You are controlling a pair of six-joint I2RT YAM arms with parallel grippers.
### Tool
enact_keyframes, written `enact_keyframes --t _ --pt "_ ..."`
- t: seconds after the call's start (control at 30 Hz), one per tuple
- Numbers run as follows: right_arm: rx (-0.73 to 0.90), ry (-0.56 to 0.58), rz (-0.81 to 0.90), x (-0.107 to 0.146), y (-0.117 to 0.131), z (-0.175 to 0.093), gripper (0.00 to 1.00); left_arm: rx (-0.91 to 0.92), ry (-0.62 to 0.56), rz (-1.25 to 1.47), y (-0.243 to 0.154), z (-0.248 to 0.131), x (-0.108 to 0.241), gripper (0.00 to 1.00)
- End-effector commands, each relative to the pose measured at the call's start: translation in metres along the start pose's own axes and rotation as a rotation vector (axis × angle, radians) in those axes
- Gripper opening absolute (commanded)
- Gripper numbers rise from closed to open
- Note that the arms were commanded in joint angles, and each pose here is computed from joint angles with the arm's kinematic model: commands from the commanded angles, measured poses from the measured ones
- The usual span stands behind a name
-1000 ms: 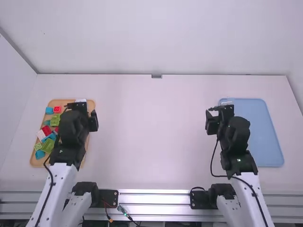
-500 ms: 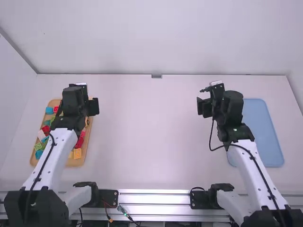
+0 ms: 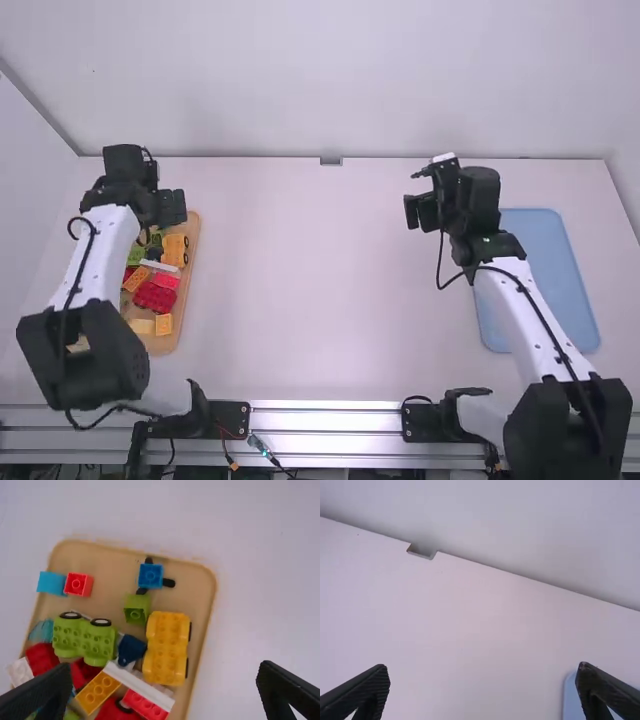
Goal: Assemble lego blocks to make yellow taxi
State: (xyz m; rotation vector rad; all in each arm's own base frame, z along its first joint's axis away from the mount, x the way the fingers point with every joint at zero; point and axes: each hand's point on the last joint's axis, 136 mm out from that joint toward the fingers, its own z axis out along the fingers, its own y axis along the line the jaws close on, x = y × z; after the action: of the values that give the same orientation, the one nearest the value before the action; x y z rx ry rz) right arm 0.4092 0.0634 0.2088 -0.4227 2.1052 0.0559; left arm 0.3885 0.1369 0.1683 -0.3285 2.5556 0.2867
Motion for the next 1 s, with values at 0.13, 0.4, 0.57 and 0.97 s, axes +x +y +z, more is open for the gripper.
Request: enact_keyframes --t 0.13,0.4,0.57,0.97 --pt "-0.008 -0.017 -0.011 -0.014 0.001 0.0 0.99 0.057 0.236 0.092 0.006 0.046 0.019 0.98" --pt "-0.009 -0.018 -0.012 -0.014 0.001 0.001 0.99 0.094 0.394 0.124 -0.005 0.085 0.055 0.79" --pt "-0.007 -0.019 -0.015 -0.014 0.0 0.0 0.99 0.089 0.455 0.077 -0.008 0.094 0.078 0.73" --pt "-0.007 -0.019 -0.015 -0.014 0.001 0.0 0.99 0.111 0.465 0.071 -0.016 0.112 0.105 0.71"
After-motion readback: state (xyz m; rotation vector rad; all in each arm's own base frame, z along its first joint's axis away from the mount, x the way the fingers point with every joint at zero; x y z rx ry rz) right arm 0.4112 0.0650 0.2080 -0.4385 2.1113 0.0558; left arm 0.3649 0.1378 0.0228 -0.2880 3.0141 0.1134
